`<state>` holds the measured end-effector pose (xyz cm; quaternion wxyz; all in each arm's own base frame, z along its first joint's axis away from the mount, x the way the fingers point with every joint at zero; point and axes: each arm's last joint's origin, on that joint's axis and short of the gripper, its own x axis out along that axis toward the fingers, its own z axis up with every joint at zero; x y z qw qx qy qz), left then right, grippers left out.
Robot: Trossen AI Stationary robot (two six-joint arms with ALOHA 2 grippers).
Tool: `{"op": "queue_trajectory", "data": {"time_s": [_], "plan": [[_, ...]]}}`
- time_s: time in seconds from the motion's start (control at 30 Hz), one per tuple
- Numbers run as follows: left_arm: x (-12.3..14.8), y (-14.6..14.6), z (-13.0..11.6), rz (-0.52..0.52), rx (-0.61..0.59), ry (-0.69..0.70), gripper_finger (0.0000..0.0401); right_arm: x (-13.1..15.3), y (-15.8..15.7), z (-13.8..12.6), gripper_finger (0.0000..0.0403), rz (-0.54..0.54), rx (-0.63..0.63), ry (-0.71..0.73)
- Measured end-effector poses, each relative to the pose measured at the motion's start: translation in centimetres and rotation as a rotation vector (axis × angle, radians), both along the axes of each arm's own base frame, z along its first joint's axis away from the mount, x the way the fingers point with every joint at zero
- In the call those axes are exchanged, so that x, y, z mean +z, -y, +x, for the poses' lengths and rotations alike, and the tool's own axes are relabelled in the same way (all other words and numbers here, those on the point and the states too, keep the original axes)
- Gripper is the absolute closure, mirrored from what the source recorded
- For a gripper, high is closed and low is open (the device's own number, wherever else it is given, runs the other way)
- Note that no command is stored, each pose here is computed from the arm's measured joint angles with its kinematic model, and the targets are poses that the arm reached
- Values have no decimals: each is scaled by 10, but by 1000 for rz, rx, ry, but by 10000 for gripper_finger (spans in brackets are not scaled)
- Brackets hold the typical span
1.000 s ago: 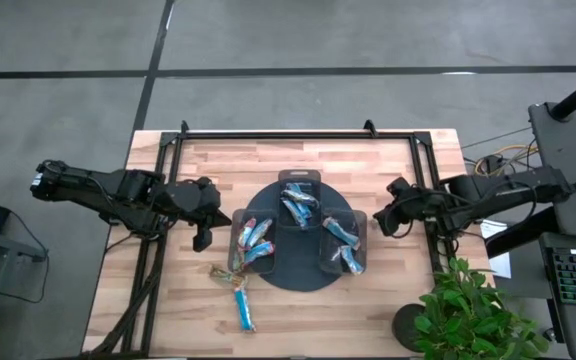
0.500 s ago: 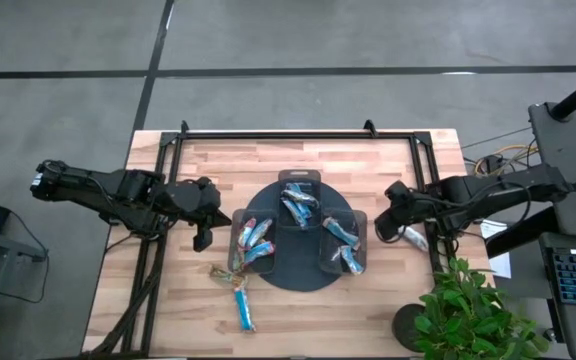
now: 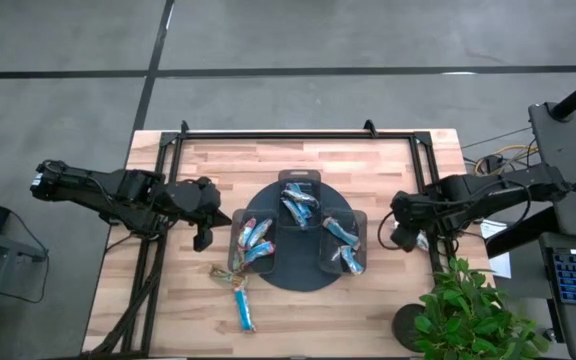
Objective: Pick and place Granola Bars by type
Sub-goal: Adjust the bottom right black bin
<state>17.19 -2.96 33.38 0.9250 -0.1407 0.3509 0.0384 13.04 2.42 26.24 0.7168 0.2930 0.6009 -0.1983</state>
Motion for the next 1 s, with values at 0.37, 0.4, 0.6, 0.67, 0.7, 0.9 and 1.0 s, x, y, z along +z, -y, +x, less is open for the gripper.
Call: {"op": "queue_trajectory", "data": {"time_s": [0.37,0.4,0.6,0.67,0.7,0.9,1.0], "plan": [[0,0,0,-3,5,0,401,-22,1,-10,151,-11,80,-126],[0,0,0,-7,8,0,401,-22,1,-8,147,-13,102,-112],[0,0,0,-24,26,0,401,-23,2,-3,150,-28,155,-85],[0,0,0,-32,34,-1,401,-24,3,-4,154,-32,143,-89],[0,0,0,-34,35,-1,401,-24,3,-3,156,-35,135,-85],[0,-1,0,-25,44,1,401,-27,2,3,157,-37,117,-25],[0,-1,0,-23,46,1,401,-32,2,5,156,-35,100,-30]]}}
